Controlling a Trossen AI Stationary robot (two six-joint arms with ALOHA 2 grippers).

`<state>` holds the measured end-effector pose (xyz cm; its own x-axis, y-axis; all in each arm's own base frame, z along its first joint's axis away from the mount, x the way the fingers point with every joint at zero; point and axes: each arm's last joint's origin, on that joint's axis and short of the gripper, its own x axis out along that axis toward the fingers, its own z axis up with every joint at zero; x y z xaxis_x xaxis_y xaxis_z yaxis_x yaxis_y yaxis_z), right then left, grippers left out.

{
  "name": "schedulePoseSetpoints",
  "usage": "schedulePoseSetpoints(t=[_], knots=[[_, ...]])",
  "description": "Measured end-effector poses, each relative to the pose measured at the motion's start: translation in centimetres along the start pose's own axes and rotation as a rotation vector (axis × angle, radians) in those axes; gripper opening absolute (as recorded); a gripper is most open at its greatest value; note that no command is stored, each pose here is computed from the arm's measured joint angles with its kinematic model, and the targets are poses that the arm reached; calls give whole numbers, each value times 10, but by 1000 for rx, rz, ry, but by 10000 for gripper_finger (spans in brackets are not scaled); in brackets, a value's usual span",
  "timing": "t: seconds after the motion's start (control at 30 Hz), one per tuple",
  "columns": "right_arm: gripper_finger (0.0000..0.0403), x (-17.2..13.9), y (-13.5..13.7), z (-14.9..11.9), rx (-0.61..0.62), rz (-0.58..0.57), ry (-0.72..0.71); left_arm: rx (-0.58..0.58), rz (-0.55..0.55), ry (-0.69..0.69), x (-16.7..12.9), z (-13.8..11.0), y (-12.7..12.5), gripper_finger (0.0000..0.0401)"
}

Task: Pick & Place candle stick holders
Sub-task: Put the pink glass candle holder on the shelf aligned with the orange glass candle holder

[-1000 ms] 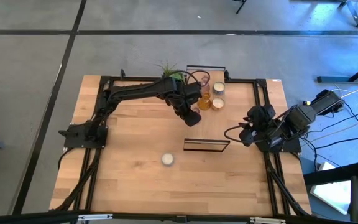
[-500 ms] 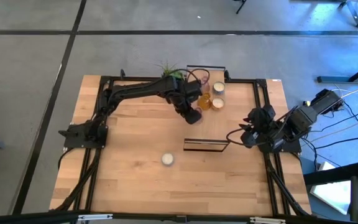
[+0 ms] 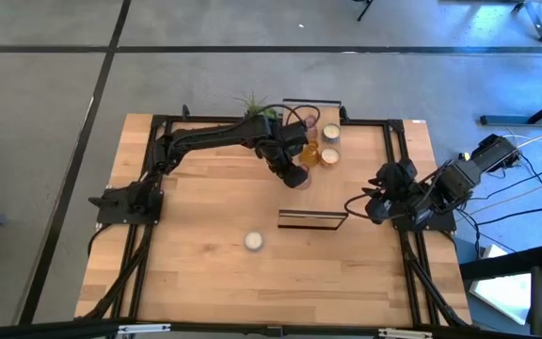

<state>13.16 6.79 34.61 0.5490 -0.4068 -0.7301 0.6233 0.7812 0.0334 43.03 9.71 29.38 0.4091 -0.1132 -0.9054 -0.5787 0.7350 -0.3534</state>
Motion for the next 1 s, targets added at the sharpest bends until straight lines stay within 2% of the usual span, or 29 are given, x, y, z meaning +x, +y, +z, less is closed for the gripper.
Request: schedulePoseSetpoints(t=[0.4, 0.67, 1.0], knots=[[146, 0, 0, 0, 1, 1, -1, 2, -22, -25, 2, 2, -4, 2], [146, 0, 1, 0, 10, 8, 2, 2, 27, -59, 1, 7, 4, 2], [146, 0, 1, 0, 15, 11, 3, 20, -34, -66, 1, 7, -3, 2]])
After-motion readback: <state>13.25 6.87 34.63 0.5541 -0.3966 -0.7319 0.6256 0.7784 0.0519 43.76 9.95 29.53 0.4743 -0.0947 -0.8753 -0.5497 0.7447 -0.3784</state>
